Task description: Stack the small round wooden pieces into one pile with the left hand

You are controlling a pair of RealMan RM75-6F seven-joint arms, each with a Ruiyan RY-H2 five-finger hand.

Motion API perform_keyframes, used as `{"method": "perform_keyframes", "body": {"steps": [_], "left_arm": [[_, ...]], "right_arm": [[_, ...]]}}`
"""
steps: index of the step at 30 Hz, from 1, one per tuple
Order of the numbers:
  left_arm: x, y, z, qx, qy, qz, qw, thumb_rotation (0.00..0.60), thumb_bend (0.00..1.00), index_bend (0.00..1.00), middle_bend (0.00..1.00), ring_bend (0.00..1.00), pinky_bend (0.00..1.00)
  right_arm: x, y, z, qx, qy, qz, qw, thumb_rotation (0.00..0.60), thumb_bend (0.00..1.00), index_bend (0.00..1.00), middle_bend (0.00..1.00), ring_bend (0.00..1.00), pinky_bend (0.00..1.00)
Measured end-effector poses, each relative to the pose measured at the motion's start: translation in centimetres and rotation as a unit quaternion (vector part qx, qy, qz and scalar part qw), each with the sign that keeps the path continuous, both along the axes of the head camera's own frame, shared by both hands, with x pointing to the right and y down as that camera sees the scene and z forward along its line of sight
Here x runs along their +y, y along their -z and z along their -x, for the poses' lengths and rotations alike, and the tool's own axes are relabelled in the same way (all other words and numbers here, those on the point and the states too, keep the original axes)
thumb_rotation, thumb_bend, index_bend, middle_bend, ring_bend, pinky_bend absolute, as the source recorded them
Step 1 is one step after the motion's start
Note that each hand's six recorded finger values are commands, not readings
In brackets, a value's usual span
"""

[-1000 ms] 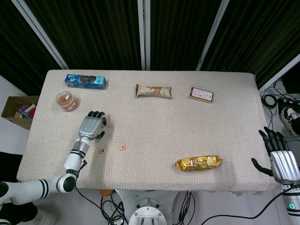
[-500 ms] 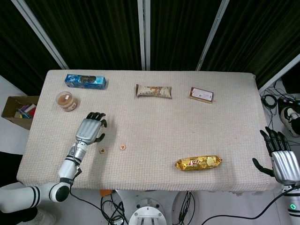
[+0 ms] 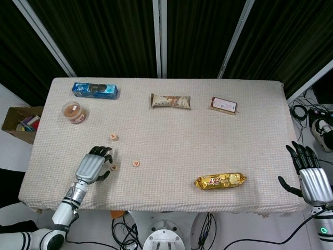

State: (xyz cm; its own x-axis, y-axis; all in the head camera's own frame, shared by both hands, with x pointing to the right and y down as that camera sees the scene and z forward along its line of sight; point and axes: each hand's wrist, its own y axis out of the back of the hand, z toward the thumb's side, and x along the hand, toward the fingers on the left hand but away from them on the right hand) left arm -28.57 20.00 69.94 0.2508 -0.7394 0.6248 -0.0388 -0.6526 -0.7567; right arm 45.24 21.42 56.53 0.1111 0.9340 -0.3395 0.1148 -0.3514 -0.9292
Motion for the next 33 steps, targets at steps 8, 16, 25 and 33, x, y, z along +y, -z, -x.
{"method": "perform_keyframes", "body": {"steps": [8,16,25,33], "left_arm": [[0.1,-0.8,-1.0,-0.002,-0.011,0.002,0.9999,0.6,0.32,0.42,0.12,0.1,0.15],[0.1,-1.4,-1.1,-0.016,-0.012,0.008,0.9998,0.6,0.35,0.41,0.12,0.1,0.14],[0.5,-1.8,-1.0,-0.02,-0.008,0.018,0.9996,0.6,0.35,0.43,0.12,0.1,0.14],[0.5,-2.1,-1.2,-0.018,-0.008,0.019,0.9996,0.6,0.37,0.46,0.12,0.1,0.15]], "right_arm": [[0.2,0.3,-0.2,0.001,-0.003,-0.002,1.0,0.6,0.22,0.0,0.0,0.0,0.0],[0.3,0.2,-0.3,0.001,-0.005,0.0,1.0,0.6,0.22,0.0,0.0,0.0,0.0],[0.3,0.2,-0.4,0.001,-0.006,-0.001,1.0,0.6,0.22,0.0,0.0,0.0,0.0],[0.4,0.2,-0.4,0.002,-0.007,0.0,1.0,0.6,0.22,0.0,0.0,0.0,0.0]]}}
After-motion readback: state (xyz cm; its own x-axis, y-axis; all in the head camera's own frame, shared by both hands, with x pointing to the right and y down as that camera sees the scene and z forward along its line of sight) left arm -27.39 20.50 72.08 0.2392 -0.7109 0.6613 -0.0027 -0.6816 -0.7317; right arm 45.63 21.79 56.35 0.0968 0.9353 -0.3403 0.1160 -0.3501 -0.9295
